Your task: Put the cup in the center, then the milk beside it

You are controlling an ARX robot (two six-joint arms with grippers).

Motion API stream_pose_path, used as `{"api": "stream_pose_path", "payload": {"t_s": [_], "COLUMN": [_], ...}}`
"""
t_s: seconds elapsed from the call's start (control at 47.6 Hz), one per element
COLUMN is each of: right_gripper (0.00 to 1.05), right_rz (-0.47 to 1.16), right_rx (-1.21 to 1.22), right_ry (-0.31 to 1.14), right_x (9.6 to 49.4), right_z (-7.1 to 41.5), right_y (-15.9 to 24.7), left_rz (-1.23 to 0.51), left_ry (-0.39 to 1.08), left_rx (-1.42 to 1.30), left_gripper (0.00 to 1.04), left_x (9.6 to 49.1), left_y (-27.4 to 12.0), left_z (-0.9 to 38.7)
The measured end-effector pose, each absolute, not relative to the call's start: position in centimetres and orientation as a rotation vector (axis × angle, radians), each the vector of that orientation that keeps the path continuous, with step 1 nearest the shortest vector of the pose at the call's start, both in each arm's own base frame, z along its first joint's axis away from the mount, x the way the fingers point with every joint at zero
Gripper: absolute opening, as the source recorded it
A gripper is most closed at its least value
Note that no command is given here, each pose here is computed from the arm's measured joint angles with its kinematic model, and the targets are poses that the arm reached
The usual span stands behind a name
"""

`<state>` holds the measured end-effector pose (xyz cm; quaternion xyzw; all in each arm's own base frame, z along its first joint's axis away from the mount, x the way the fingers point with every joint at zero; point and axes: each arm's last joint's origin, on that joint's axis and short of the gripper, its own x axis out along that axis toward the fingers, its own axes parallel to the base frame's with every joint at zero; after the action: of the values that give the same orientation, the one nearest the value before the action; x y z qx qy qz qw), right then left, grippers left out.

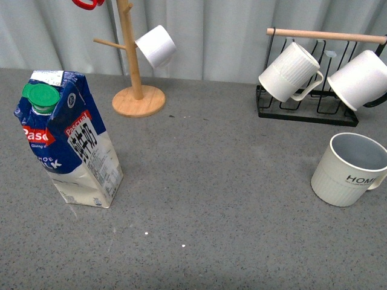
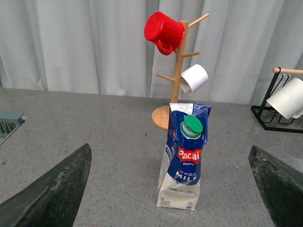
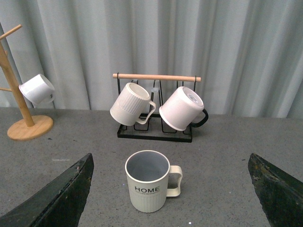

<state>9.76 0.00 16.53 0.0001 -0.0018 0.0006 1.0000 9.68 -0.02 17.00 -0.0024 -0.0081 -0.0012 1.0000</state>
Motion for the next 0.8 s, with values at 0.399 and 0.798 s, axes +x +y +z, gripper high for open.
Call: {"api": "stream_pose_path", "payload": {"t_s": [0.399, 0.798], "right_gripper": [0.95, 0.95], "right_rz": [0.001, 0.001], "right_rx": [0.0, 0.0], "right_ry": [-0.004, -0.003], "right_x": [9.76, 9.76], "right_z": [16.53, 16.52], "right_y": [0.0, 0.0], "left_rz": [-0.003, -0.003], "left_ry": [-0.016, -0.016], "left_rx": [-0.005, -0.005], "left_gripper": [0.98, 0.98], "left_x": [9.68, 9.68], "left_y": [-0.02, -0.02], "left_z": [17.0, 17.0]}}
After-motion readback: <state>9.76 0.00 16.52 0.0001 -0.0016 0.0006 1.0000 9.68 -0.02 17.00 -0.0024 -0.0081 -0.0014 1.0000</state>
